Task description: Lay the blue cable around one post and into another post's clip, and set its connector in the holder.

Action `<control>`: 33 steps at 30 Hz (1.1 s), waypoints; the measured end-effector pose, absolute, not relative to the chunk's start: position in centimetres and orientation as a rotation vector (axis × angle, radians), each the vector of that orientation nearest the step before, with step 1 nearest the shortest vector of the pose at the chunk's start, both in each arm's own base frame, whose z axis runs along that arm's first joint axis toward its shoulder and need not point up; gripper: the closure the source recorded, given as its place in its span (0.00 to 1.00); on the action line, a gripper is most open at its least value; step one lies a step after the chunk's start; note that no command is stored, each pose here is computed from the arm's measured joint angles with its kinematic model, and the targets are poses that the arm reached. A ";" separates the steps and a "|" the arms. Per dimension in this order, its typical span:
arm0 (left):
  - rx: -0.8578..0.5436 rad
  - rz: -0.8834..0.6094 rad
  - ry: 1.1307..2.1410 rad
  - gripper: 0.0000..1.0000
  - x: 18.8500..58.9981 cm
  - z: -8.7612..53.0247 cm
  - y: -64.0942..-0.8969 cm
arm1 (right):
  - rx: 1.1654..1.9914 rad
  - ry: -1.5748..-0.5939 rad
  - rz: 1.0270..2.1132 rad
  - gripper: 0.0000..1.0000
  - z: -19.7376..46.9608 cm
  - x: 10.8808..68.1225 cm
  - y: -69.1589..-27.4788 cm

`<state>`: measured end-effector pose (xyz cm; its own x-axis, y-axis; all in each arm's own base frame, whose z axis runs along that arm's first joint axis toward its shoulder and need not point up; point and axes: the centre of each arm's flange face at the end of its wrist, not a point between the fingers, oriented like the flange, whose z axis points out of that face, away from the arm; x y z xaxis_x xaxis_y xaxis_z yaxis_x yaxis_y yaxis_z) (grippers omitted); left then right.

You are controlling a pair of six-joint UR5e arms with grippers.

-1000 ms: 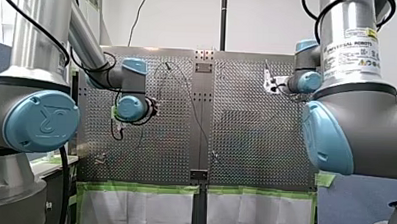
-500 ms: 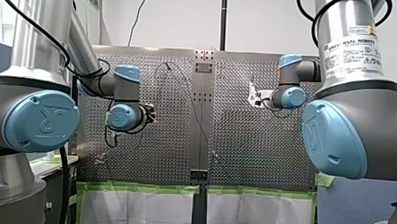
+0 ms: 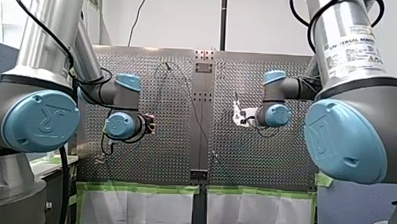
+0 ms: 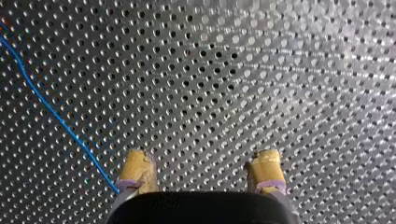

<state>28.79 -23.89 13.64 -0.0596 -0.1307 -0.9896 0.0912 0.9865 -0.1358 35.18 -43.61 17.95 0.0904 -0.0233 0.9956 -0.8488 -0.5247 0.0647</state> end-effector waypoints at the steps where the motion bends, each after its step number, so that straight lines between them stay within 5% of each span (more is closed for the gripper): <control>1: -0.031 -0.181 1.622 0.00 28.8 13.6 -23.9 | 1.677 -0.868 1.512 0.00 17.9 35.5 -43.4; 8: -0.035 -0.185 1.628 0.00 28.7 13.5 -23.9 | 1.677 -0.853 1.517 0.00 17.6 37.8 -41.6; 33: -0.075 -0.210 1.630 0.00 28.8 13.5 -23.7 | 1.871 -0.713 1.563 0.00 11.8 45.9 -33.3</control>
<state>28.82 -23.68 13.52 -0.0717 -0.1758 -0.9818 0.0790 0.9803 -0.1813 45.94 -33.27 11.83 0.1656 -0.0286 0.9858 -0.7254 -0.6807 0.1021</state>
